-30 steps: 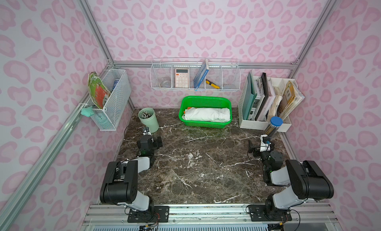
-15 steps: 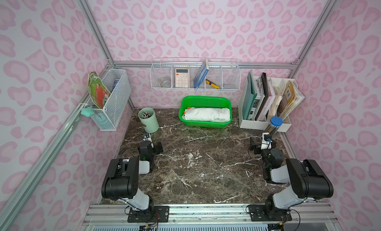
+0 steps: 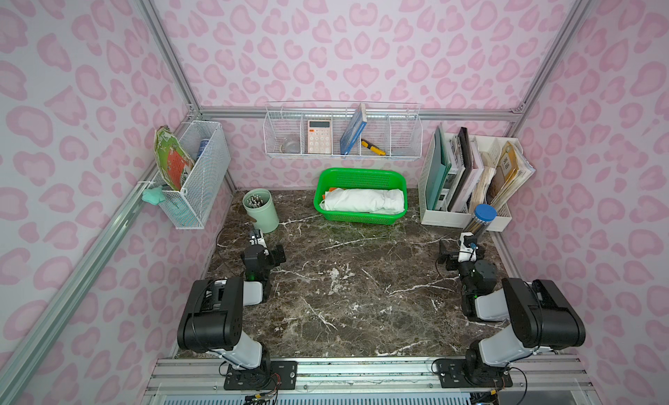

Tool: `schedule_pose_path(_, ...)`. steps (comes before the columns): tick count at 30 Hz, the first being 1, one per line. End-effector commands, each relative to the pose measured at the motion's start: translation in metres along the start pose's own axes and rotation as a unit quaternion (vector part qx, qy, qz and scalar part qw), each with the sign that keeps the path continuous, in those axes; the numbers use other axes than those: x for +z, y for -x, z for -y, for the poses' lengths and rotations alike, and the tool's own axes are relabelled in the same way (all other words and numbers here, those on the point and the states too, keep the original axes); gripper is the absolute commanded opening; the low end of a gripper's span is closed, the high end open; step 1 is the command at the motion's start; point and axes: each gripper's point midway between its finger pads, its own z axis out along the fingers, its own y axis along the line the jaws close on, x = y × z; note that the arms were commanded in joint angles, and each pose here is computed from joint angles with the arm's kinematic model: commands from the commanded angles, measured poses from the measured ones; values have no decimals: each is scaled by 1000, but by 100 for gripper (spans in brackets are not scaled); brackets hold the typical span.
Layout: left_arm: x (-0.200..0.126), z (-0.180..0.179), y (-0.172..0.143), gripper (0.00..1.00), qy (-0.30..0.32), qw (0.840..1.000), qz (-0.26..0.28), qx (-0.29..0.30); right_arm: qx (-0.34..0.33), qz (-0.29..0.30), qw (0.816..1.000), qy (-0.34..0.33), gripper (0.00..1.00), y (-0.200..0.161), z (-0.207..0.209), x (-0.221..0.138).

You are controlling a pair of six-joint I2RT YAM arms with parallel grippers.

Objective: Roll up the shorts
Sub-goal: Reset both arms

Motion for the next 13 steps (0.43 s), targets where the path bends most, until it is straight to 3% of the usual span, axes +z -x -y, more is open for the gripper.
schedule_pose_path(1,0,2,8,99,-5,1000,15,-2,4,4,1000,-4,99,2,1,1)
schedule_pose_path(13,0,1,8,99,-4,1000,15,-2,4,4,1000,-3,99,2,1,1)
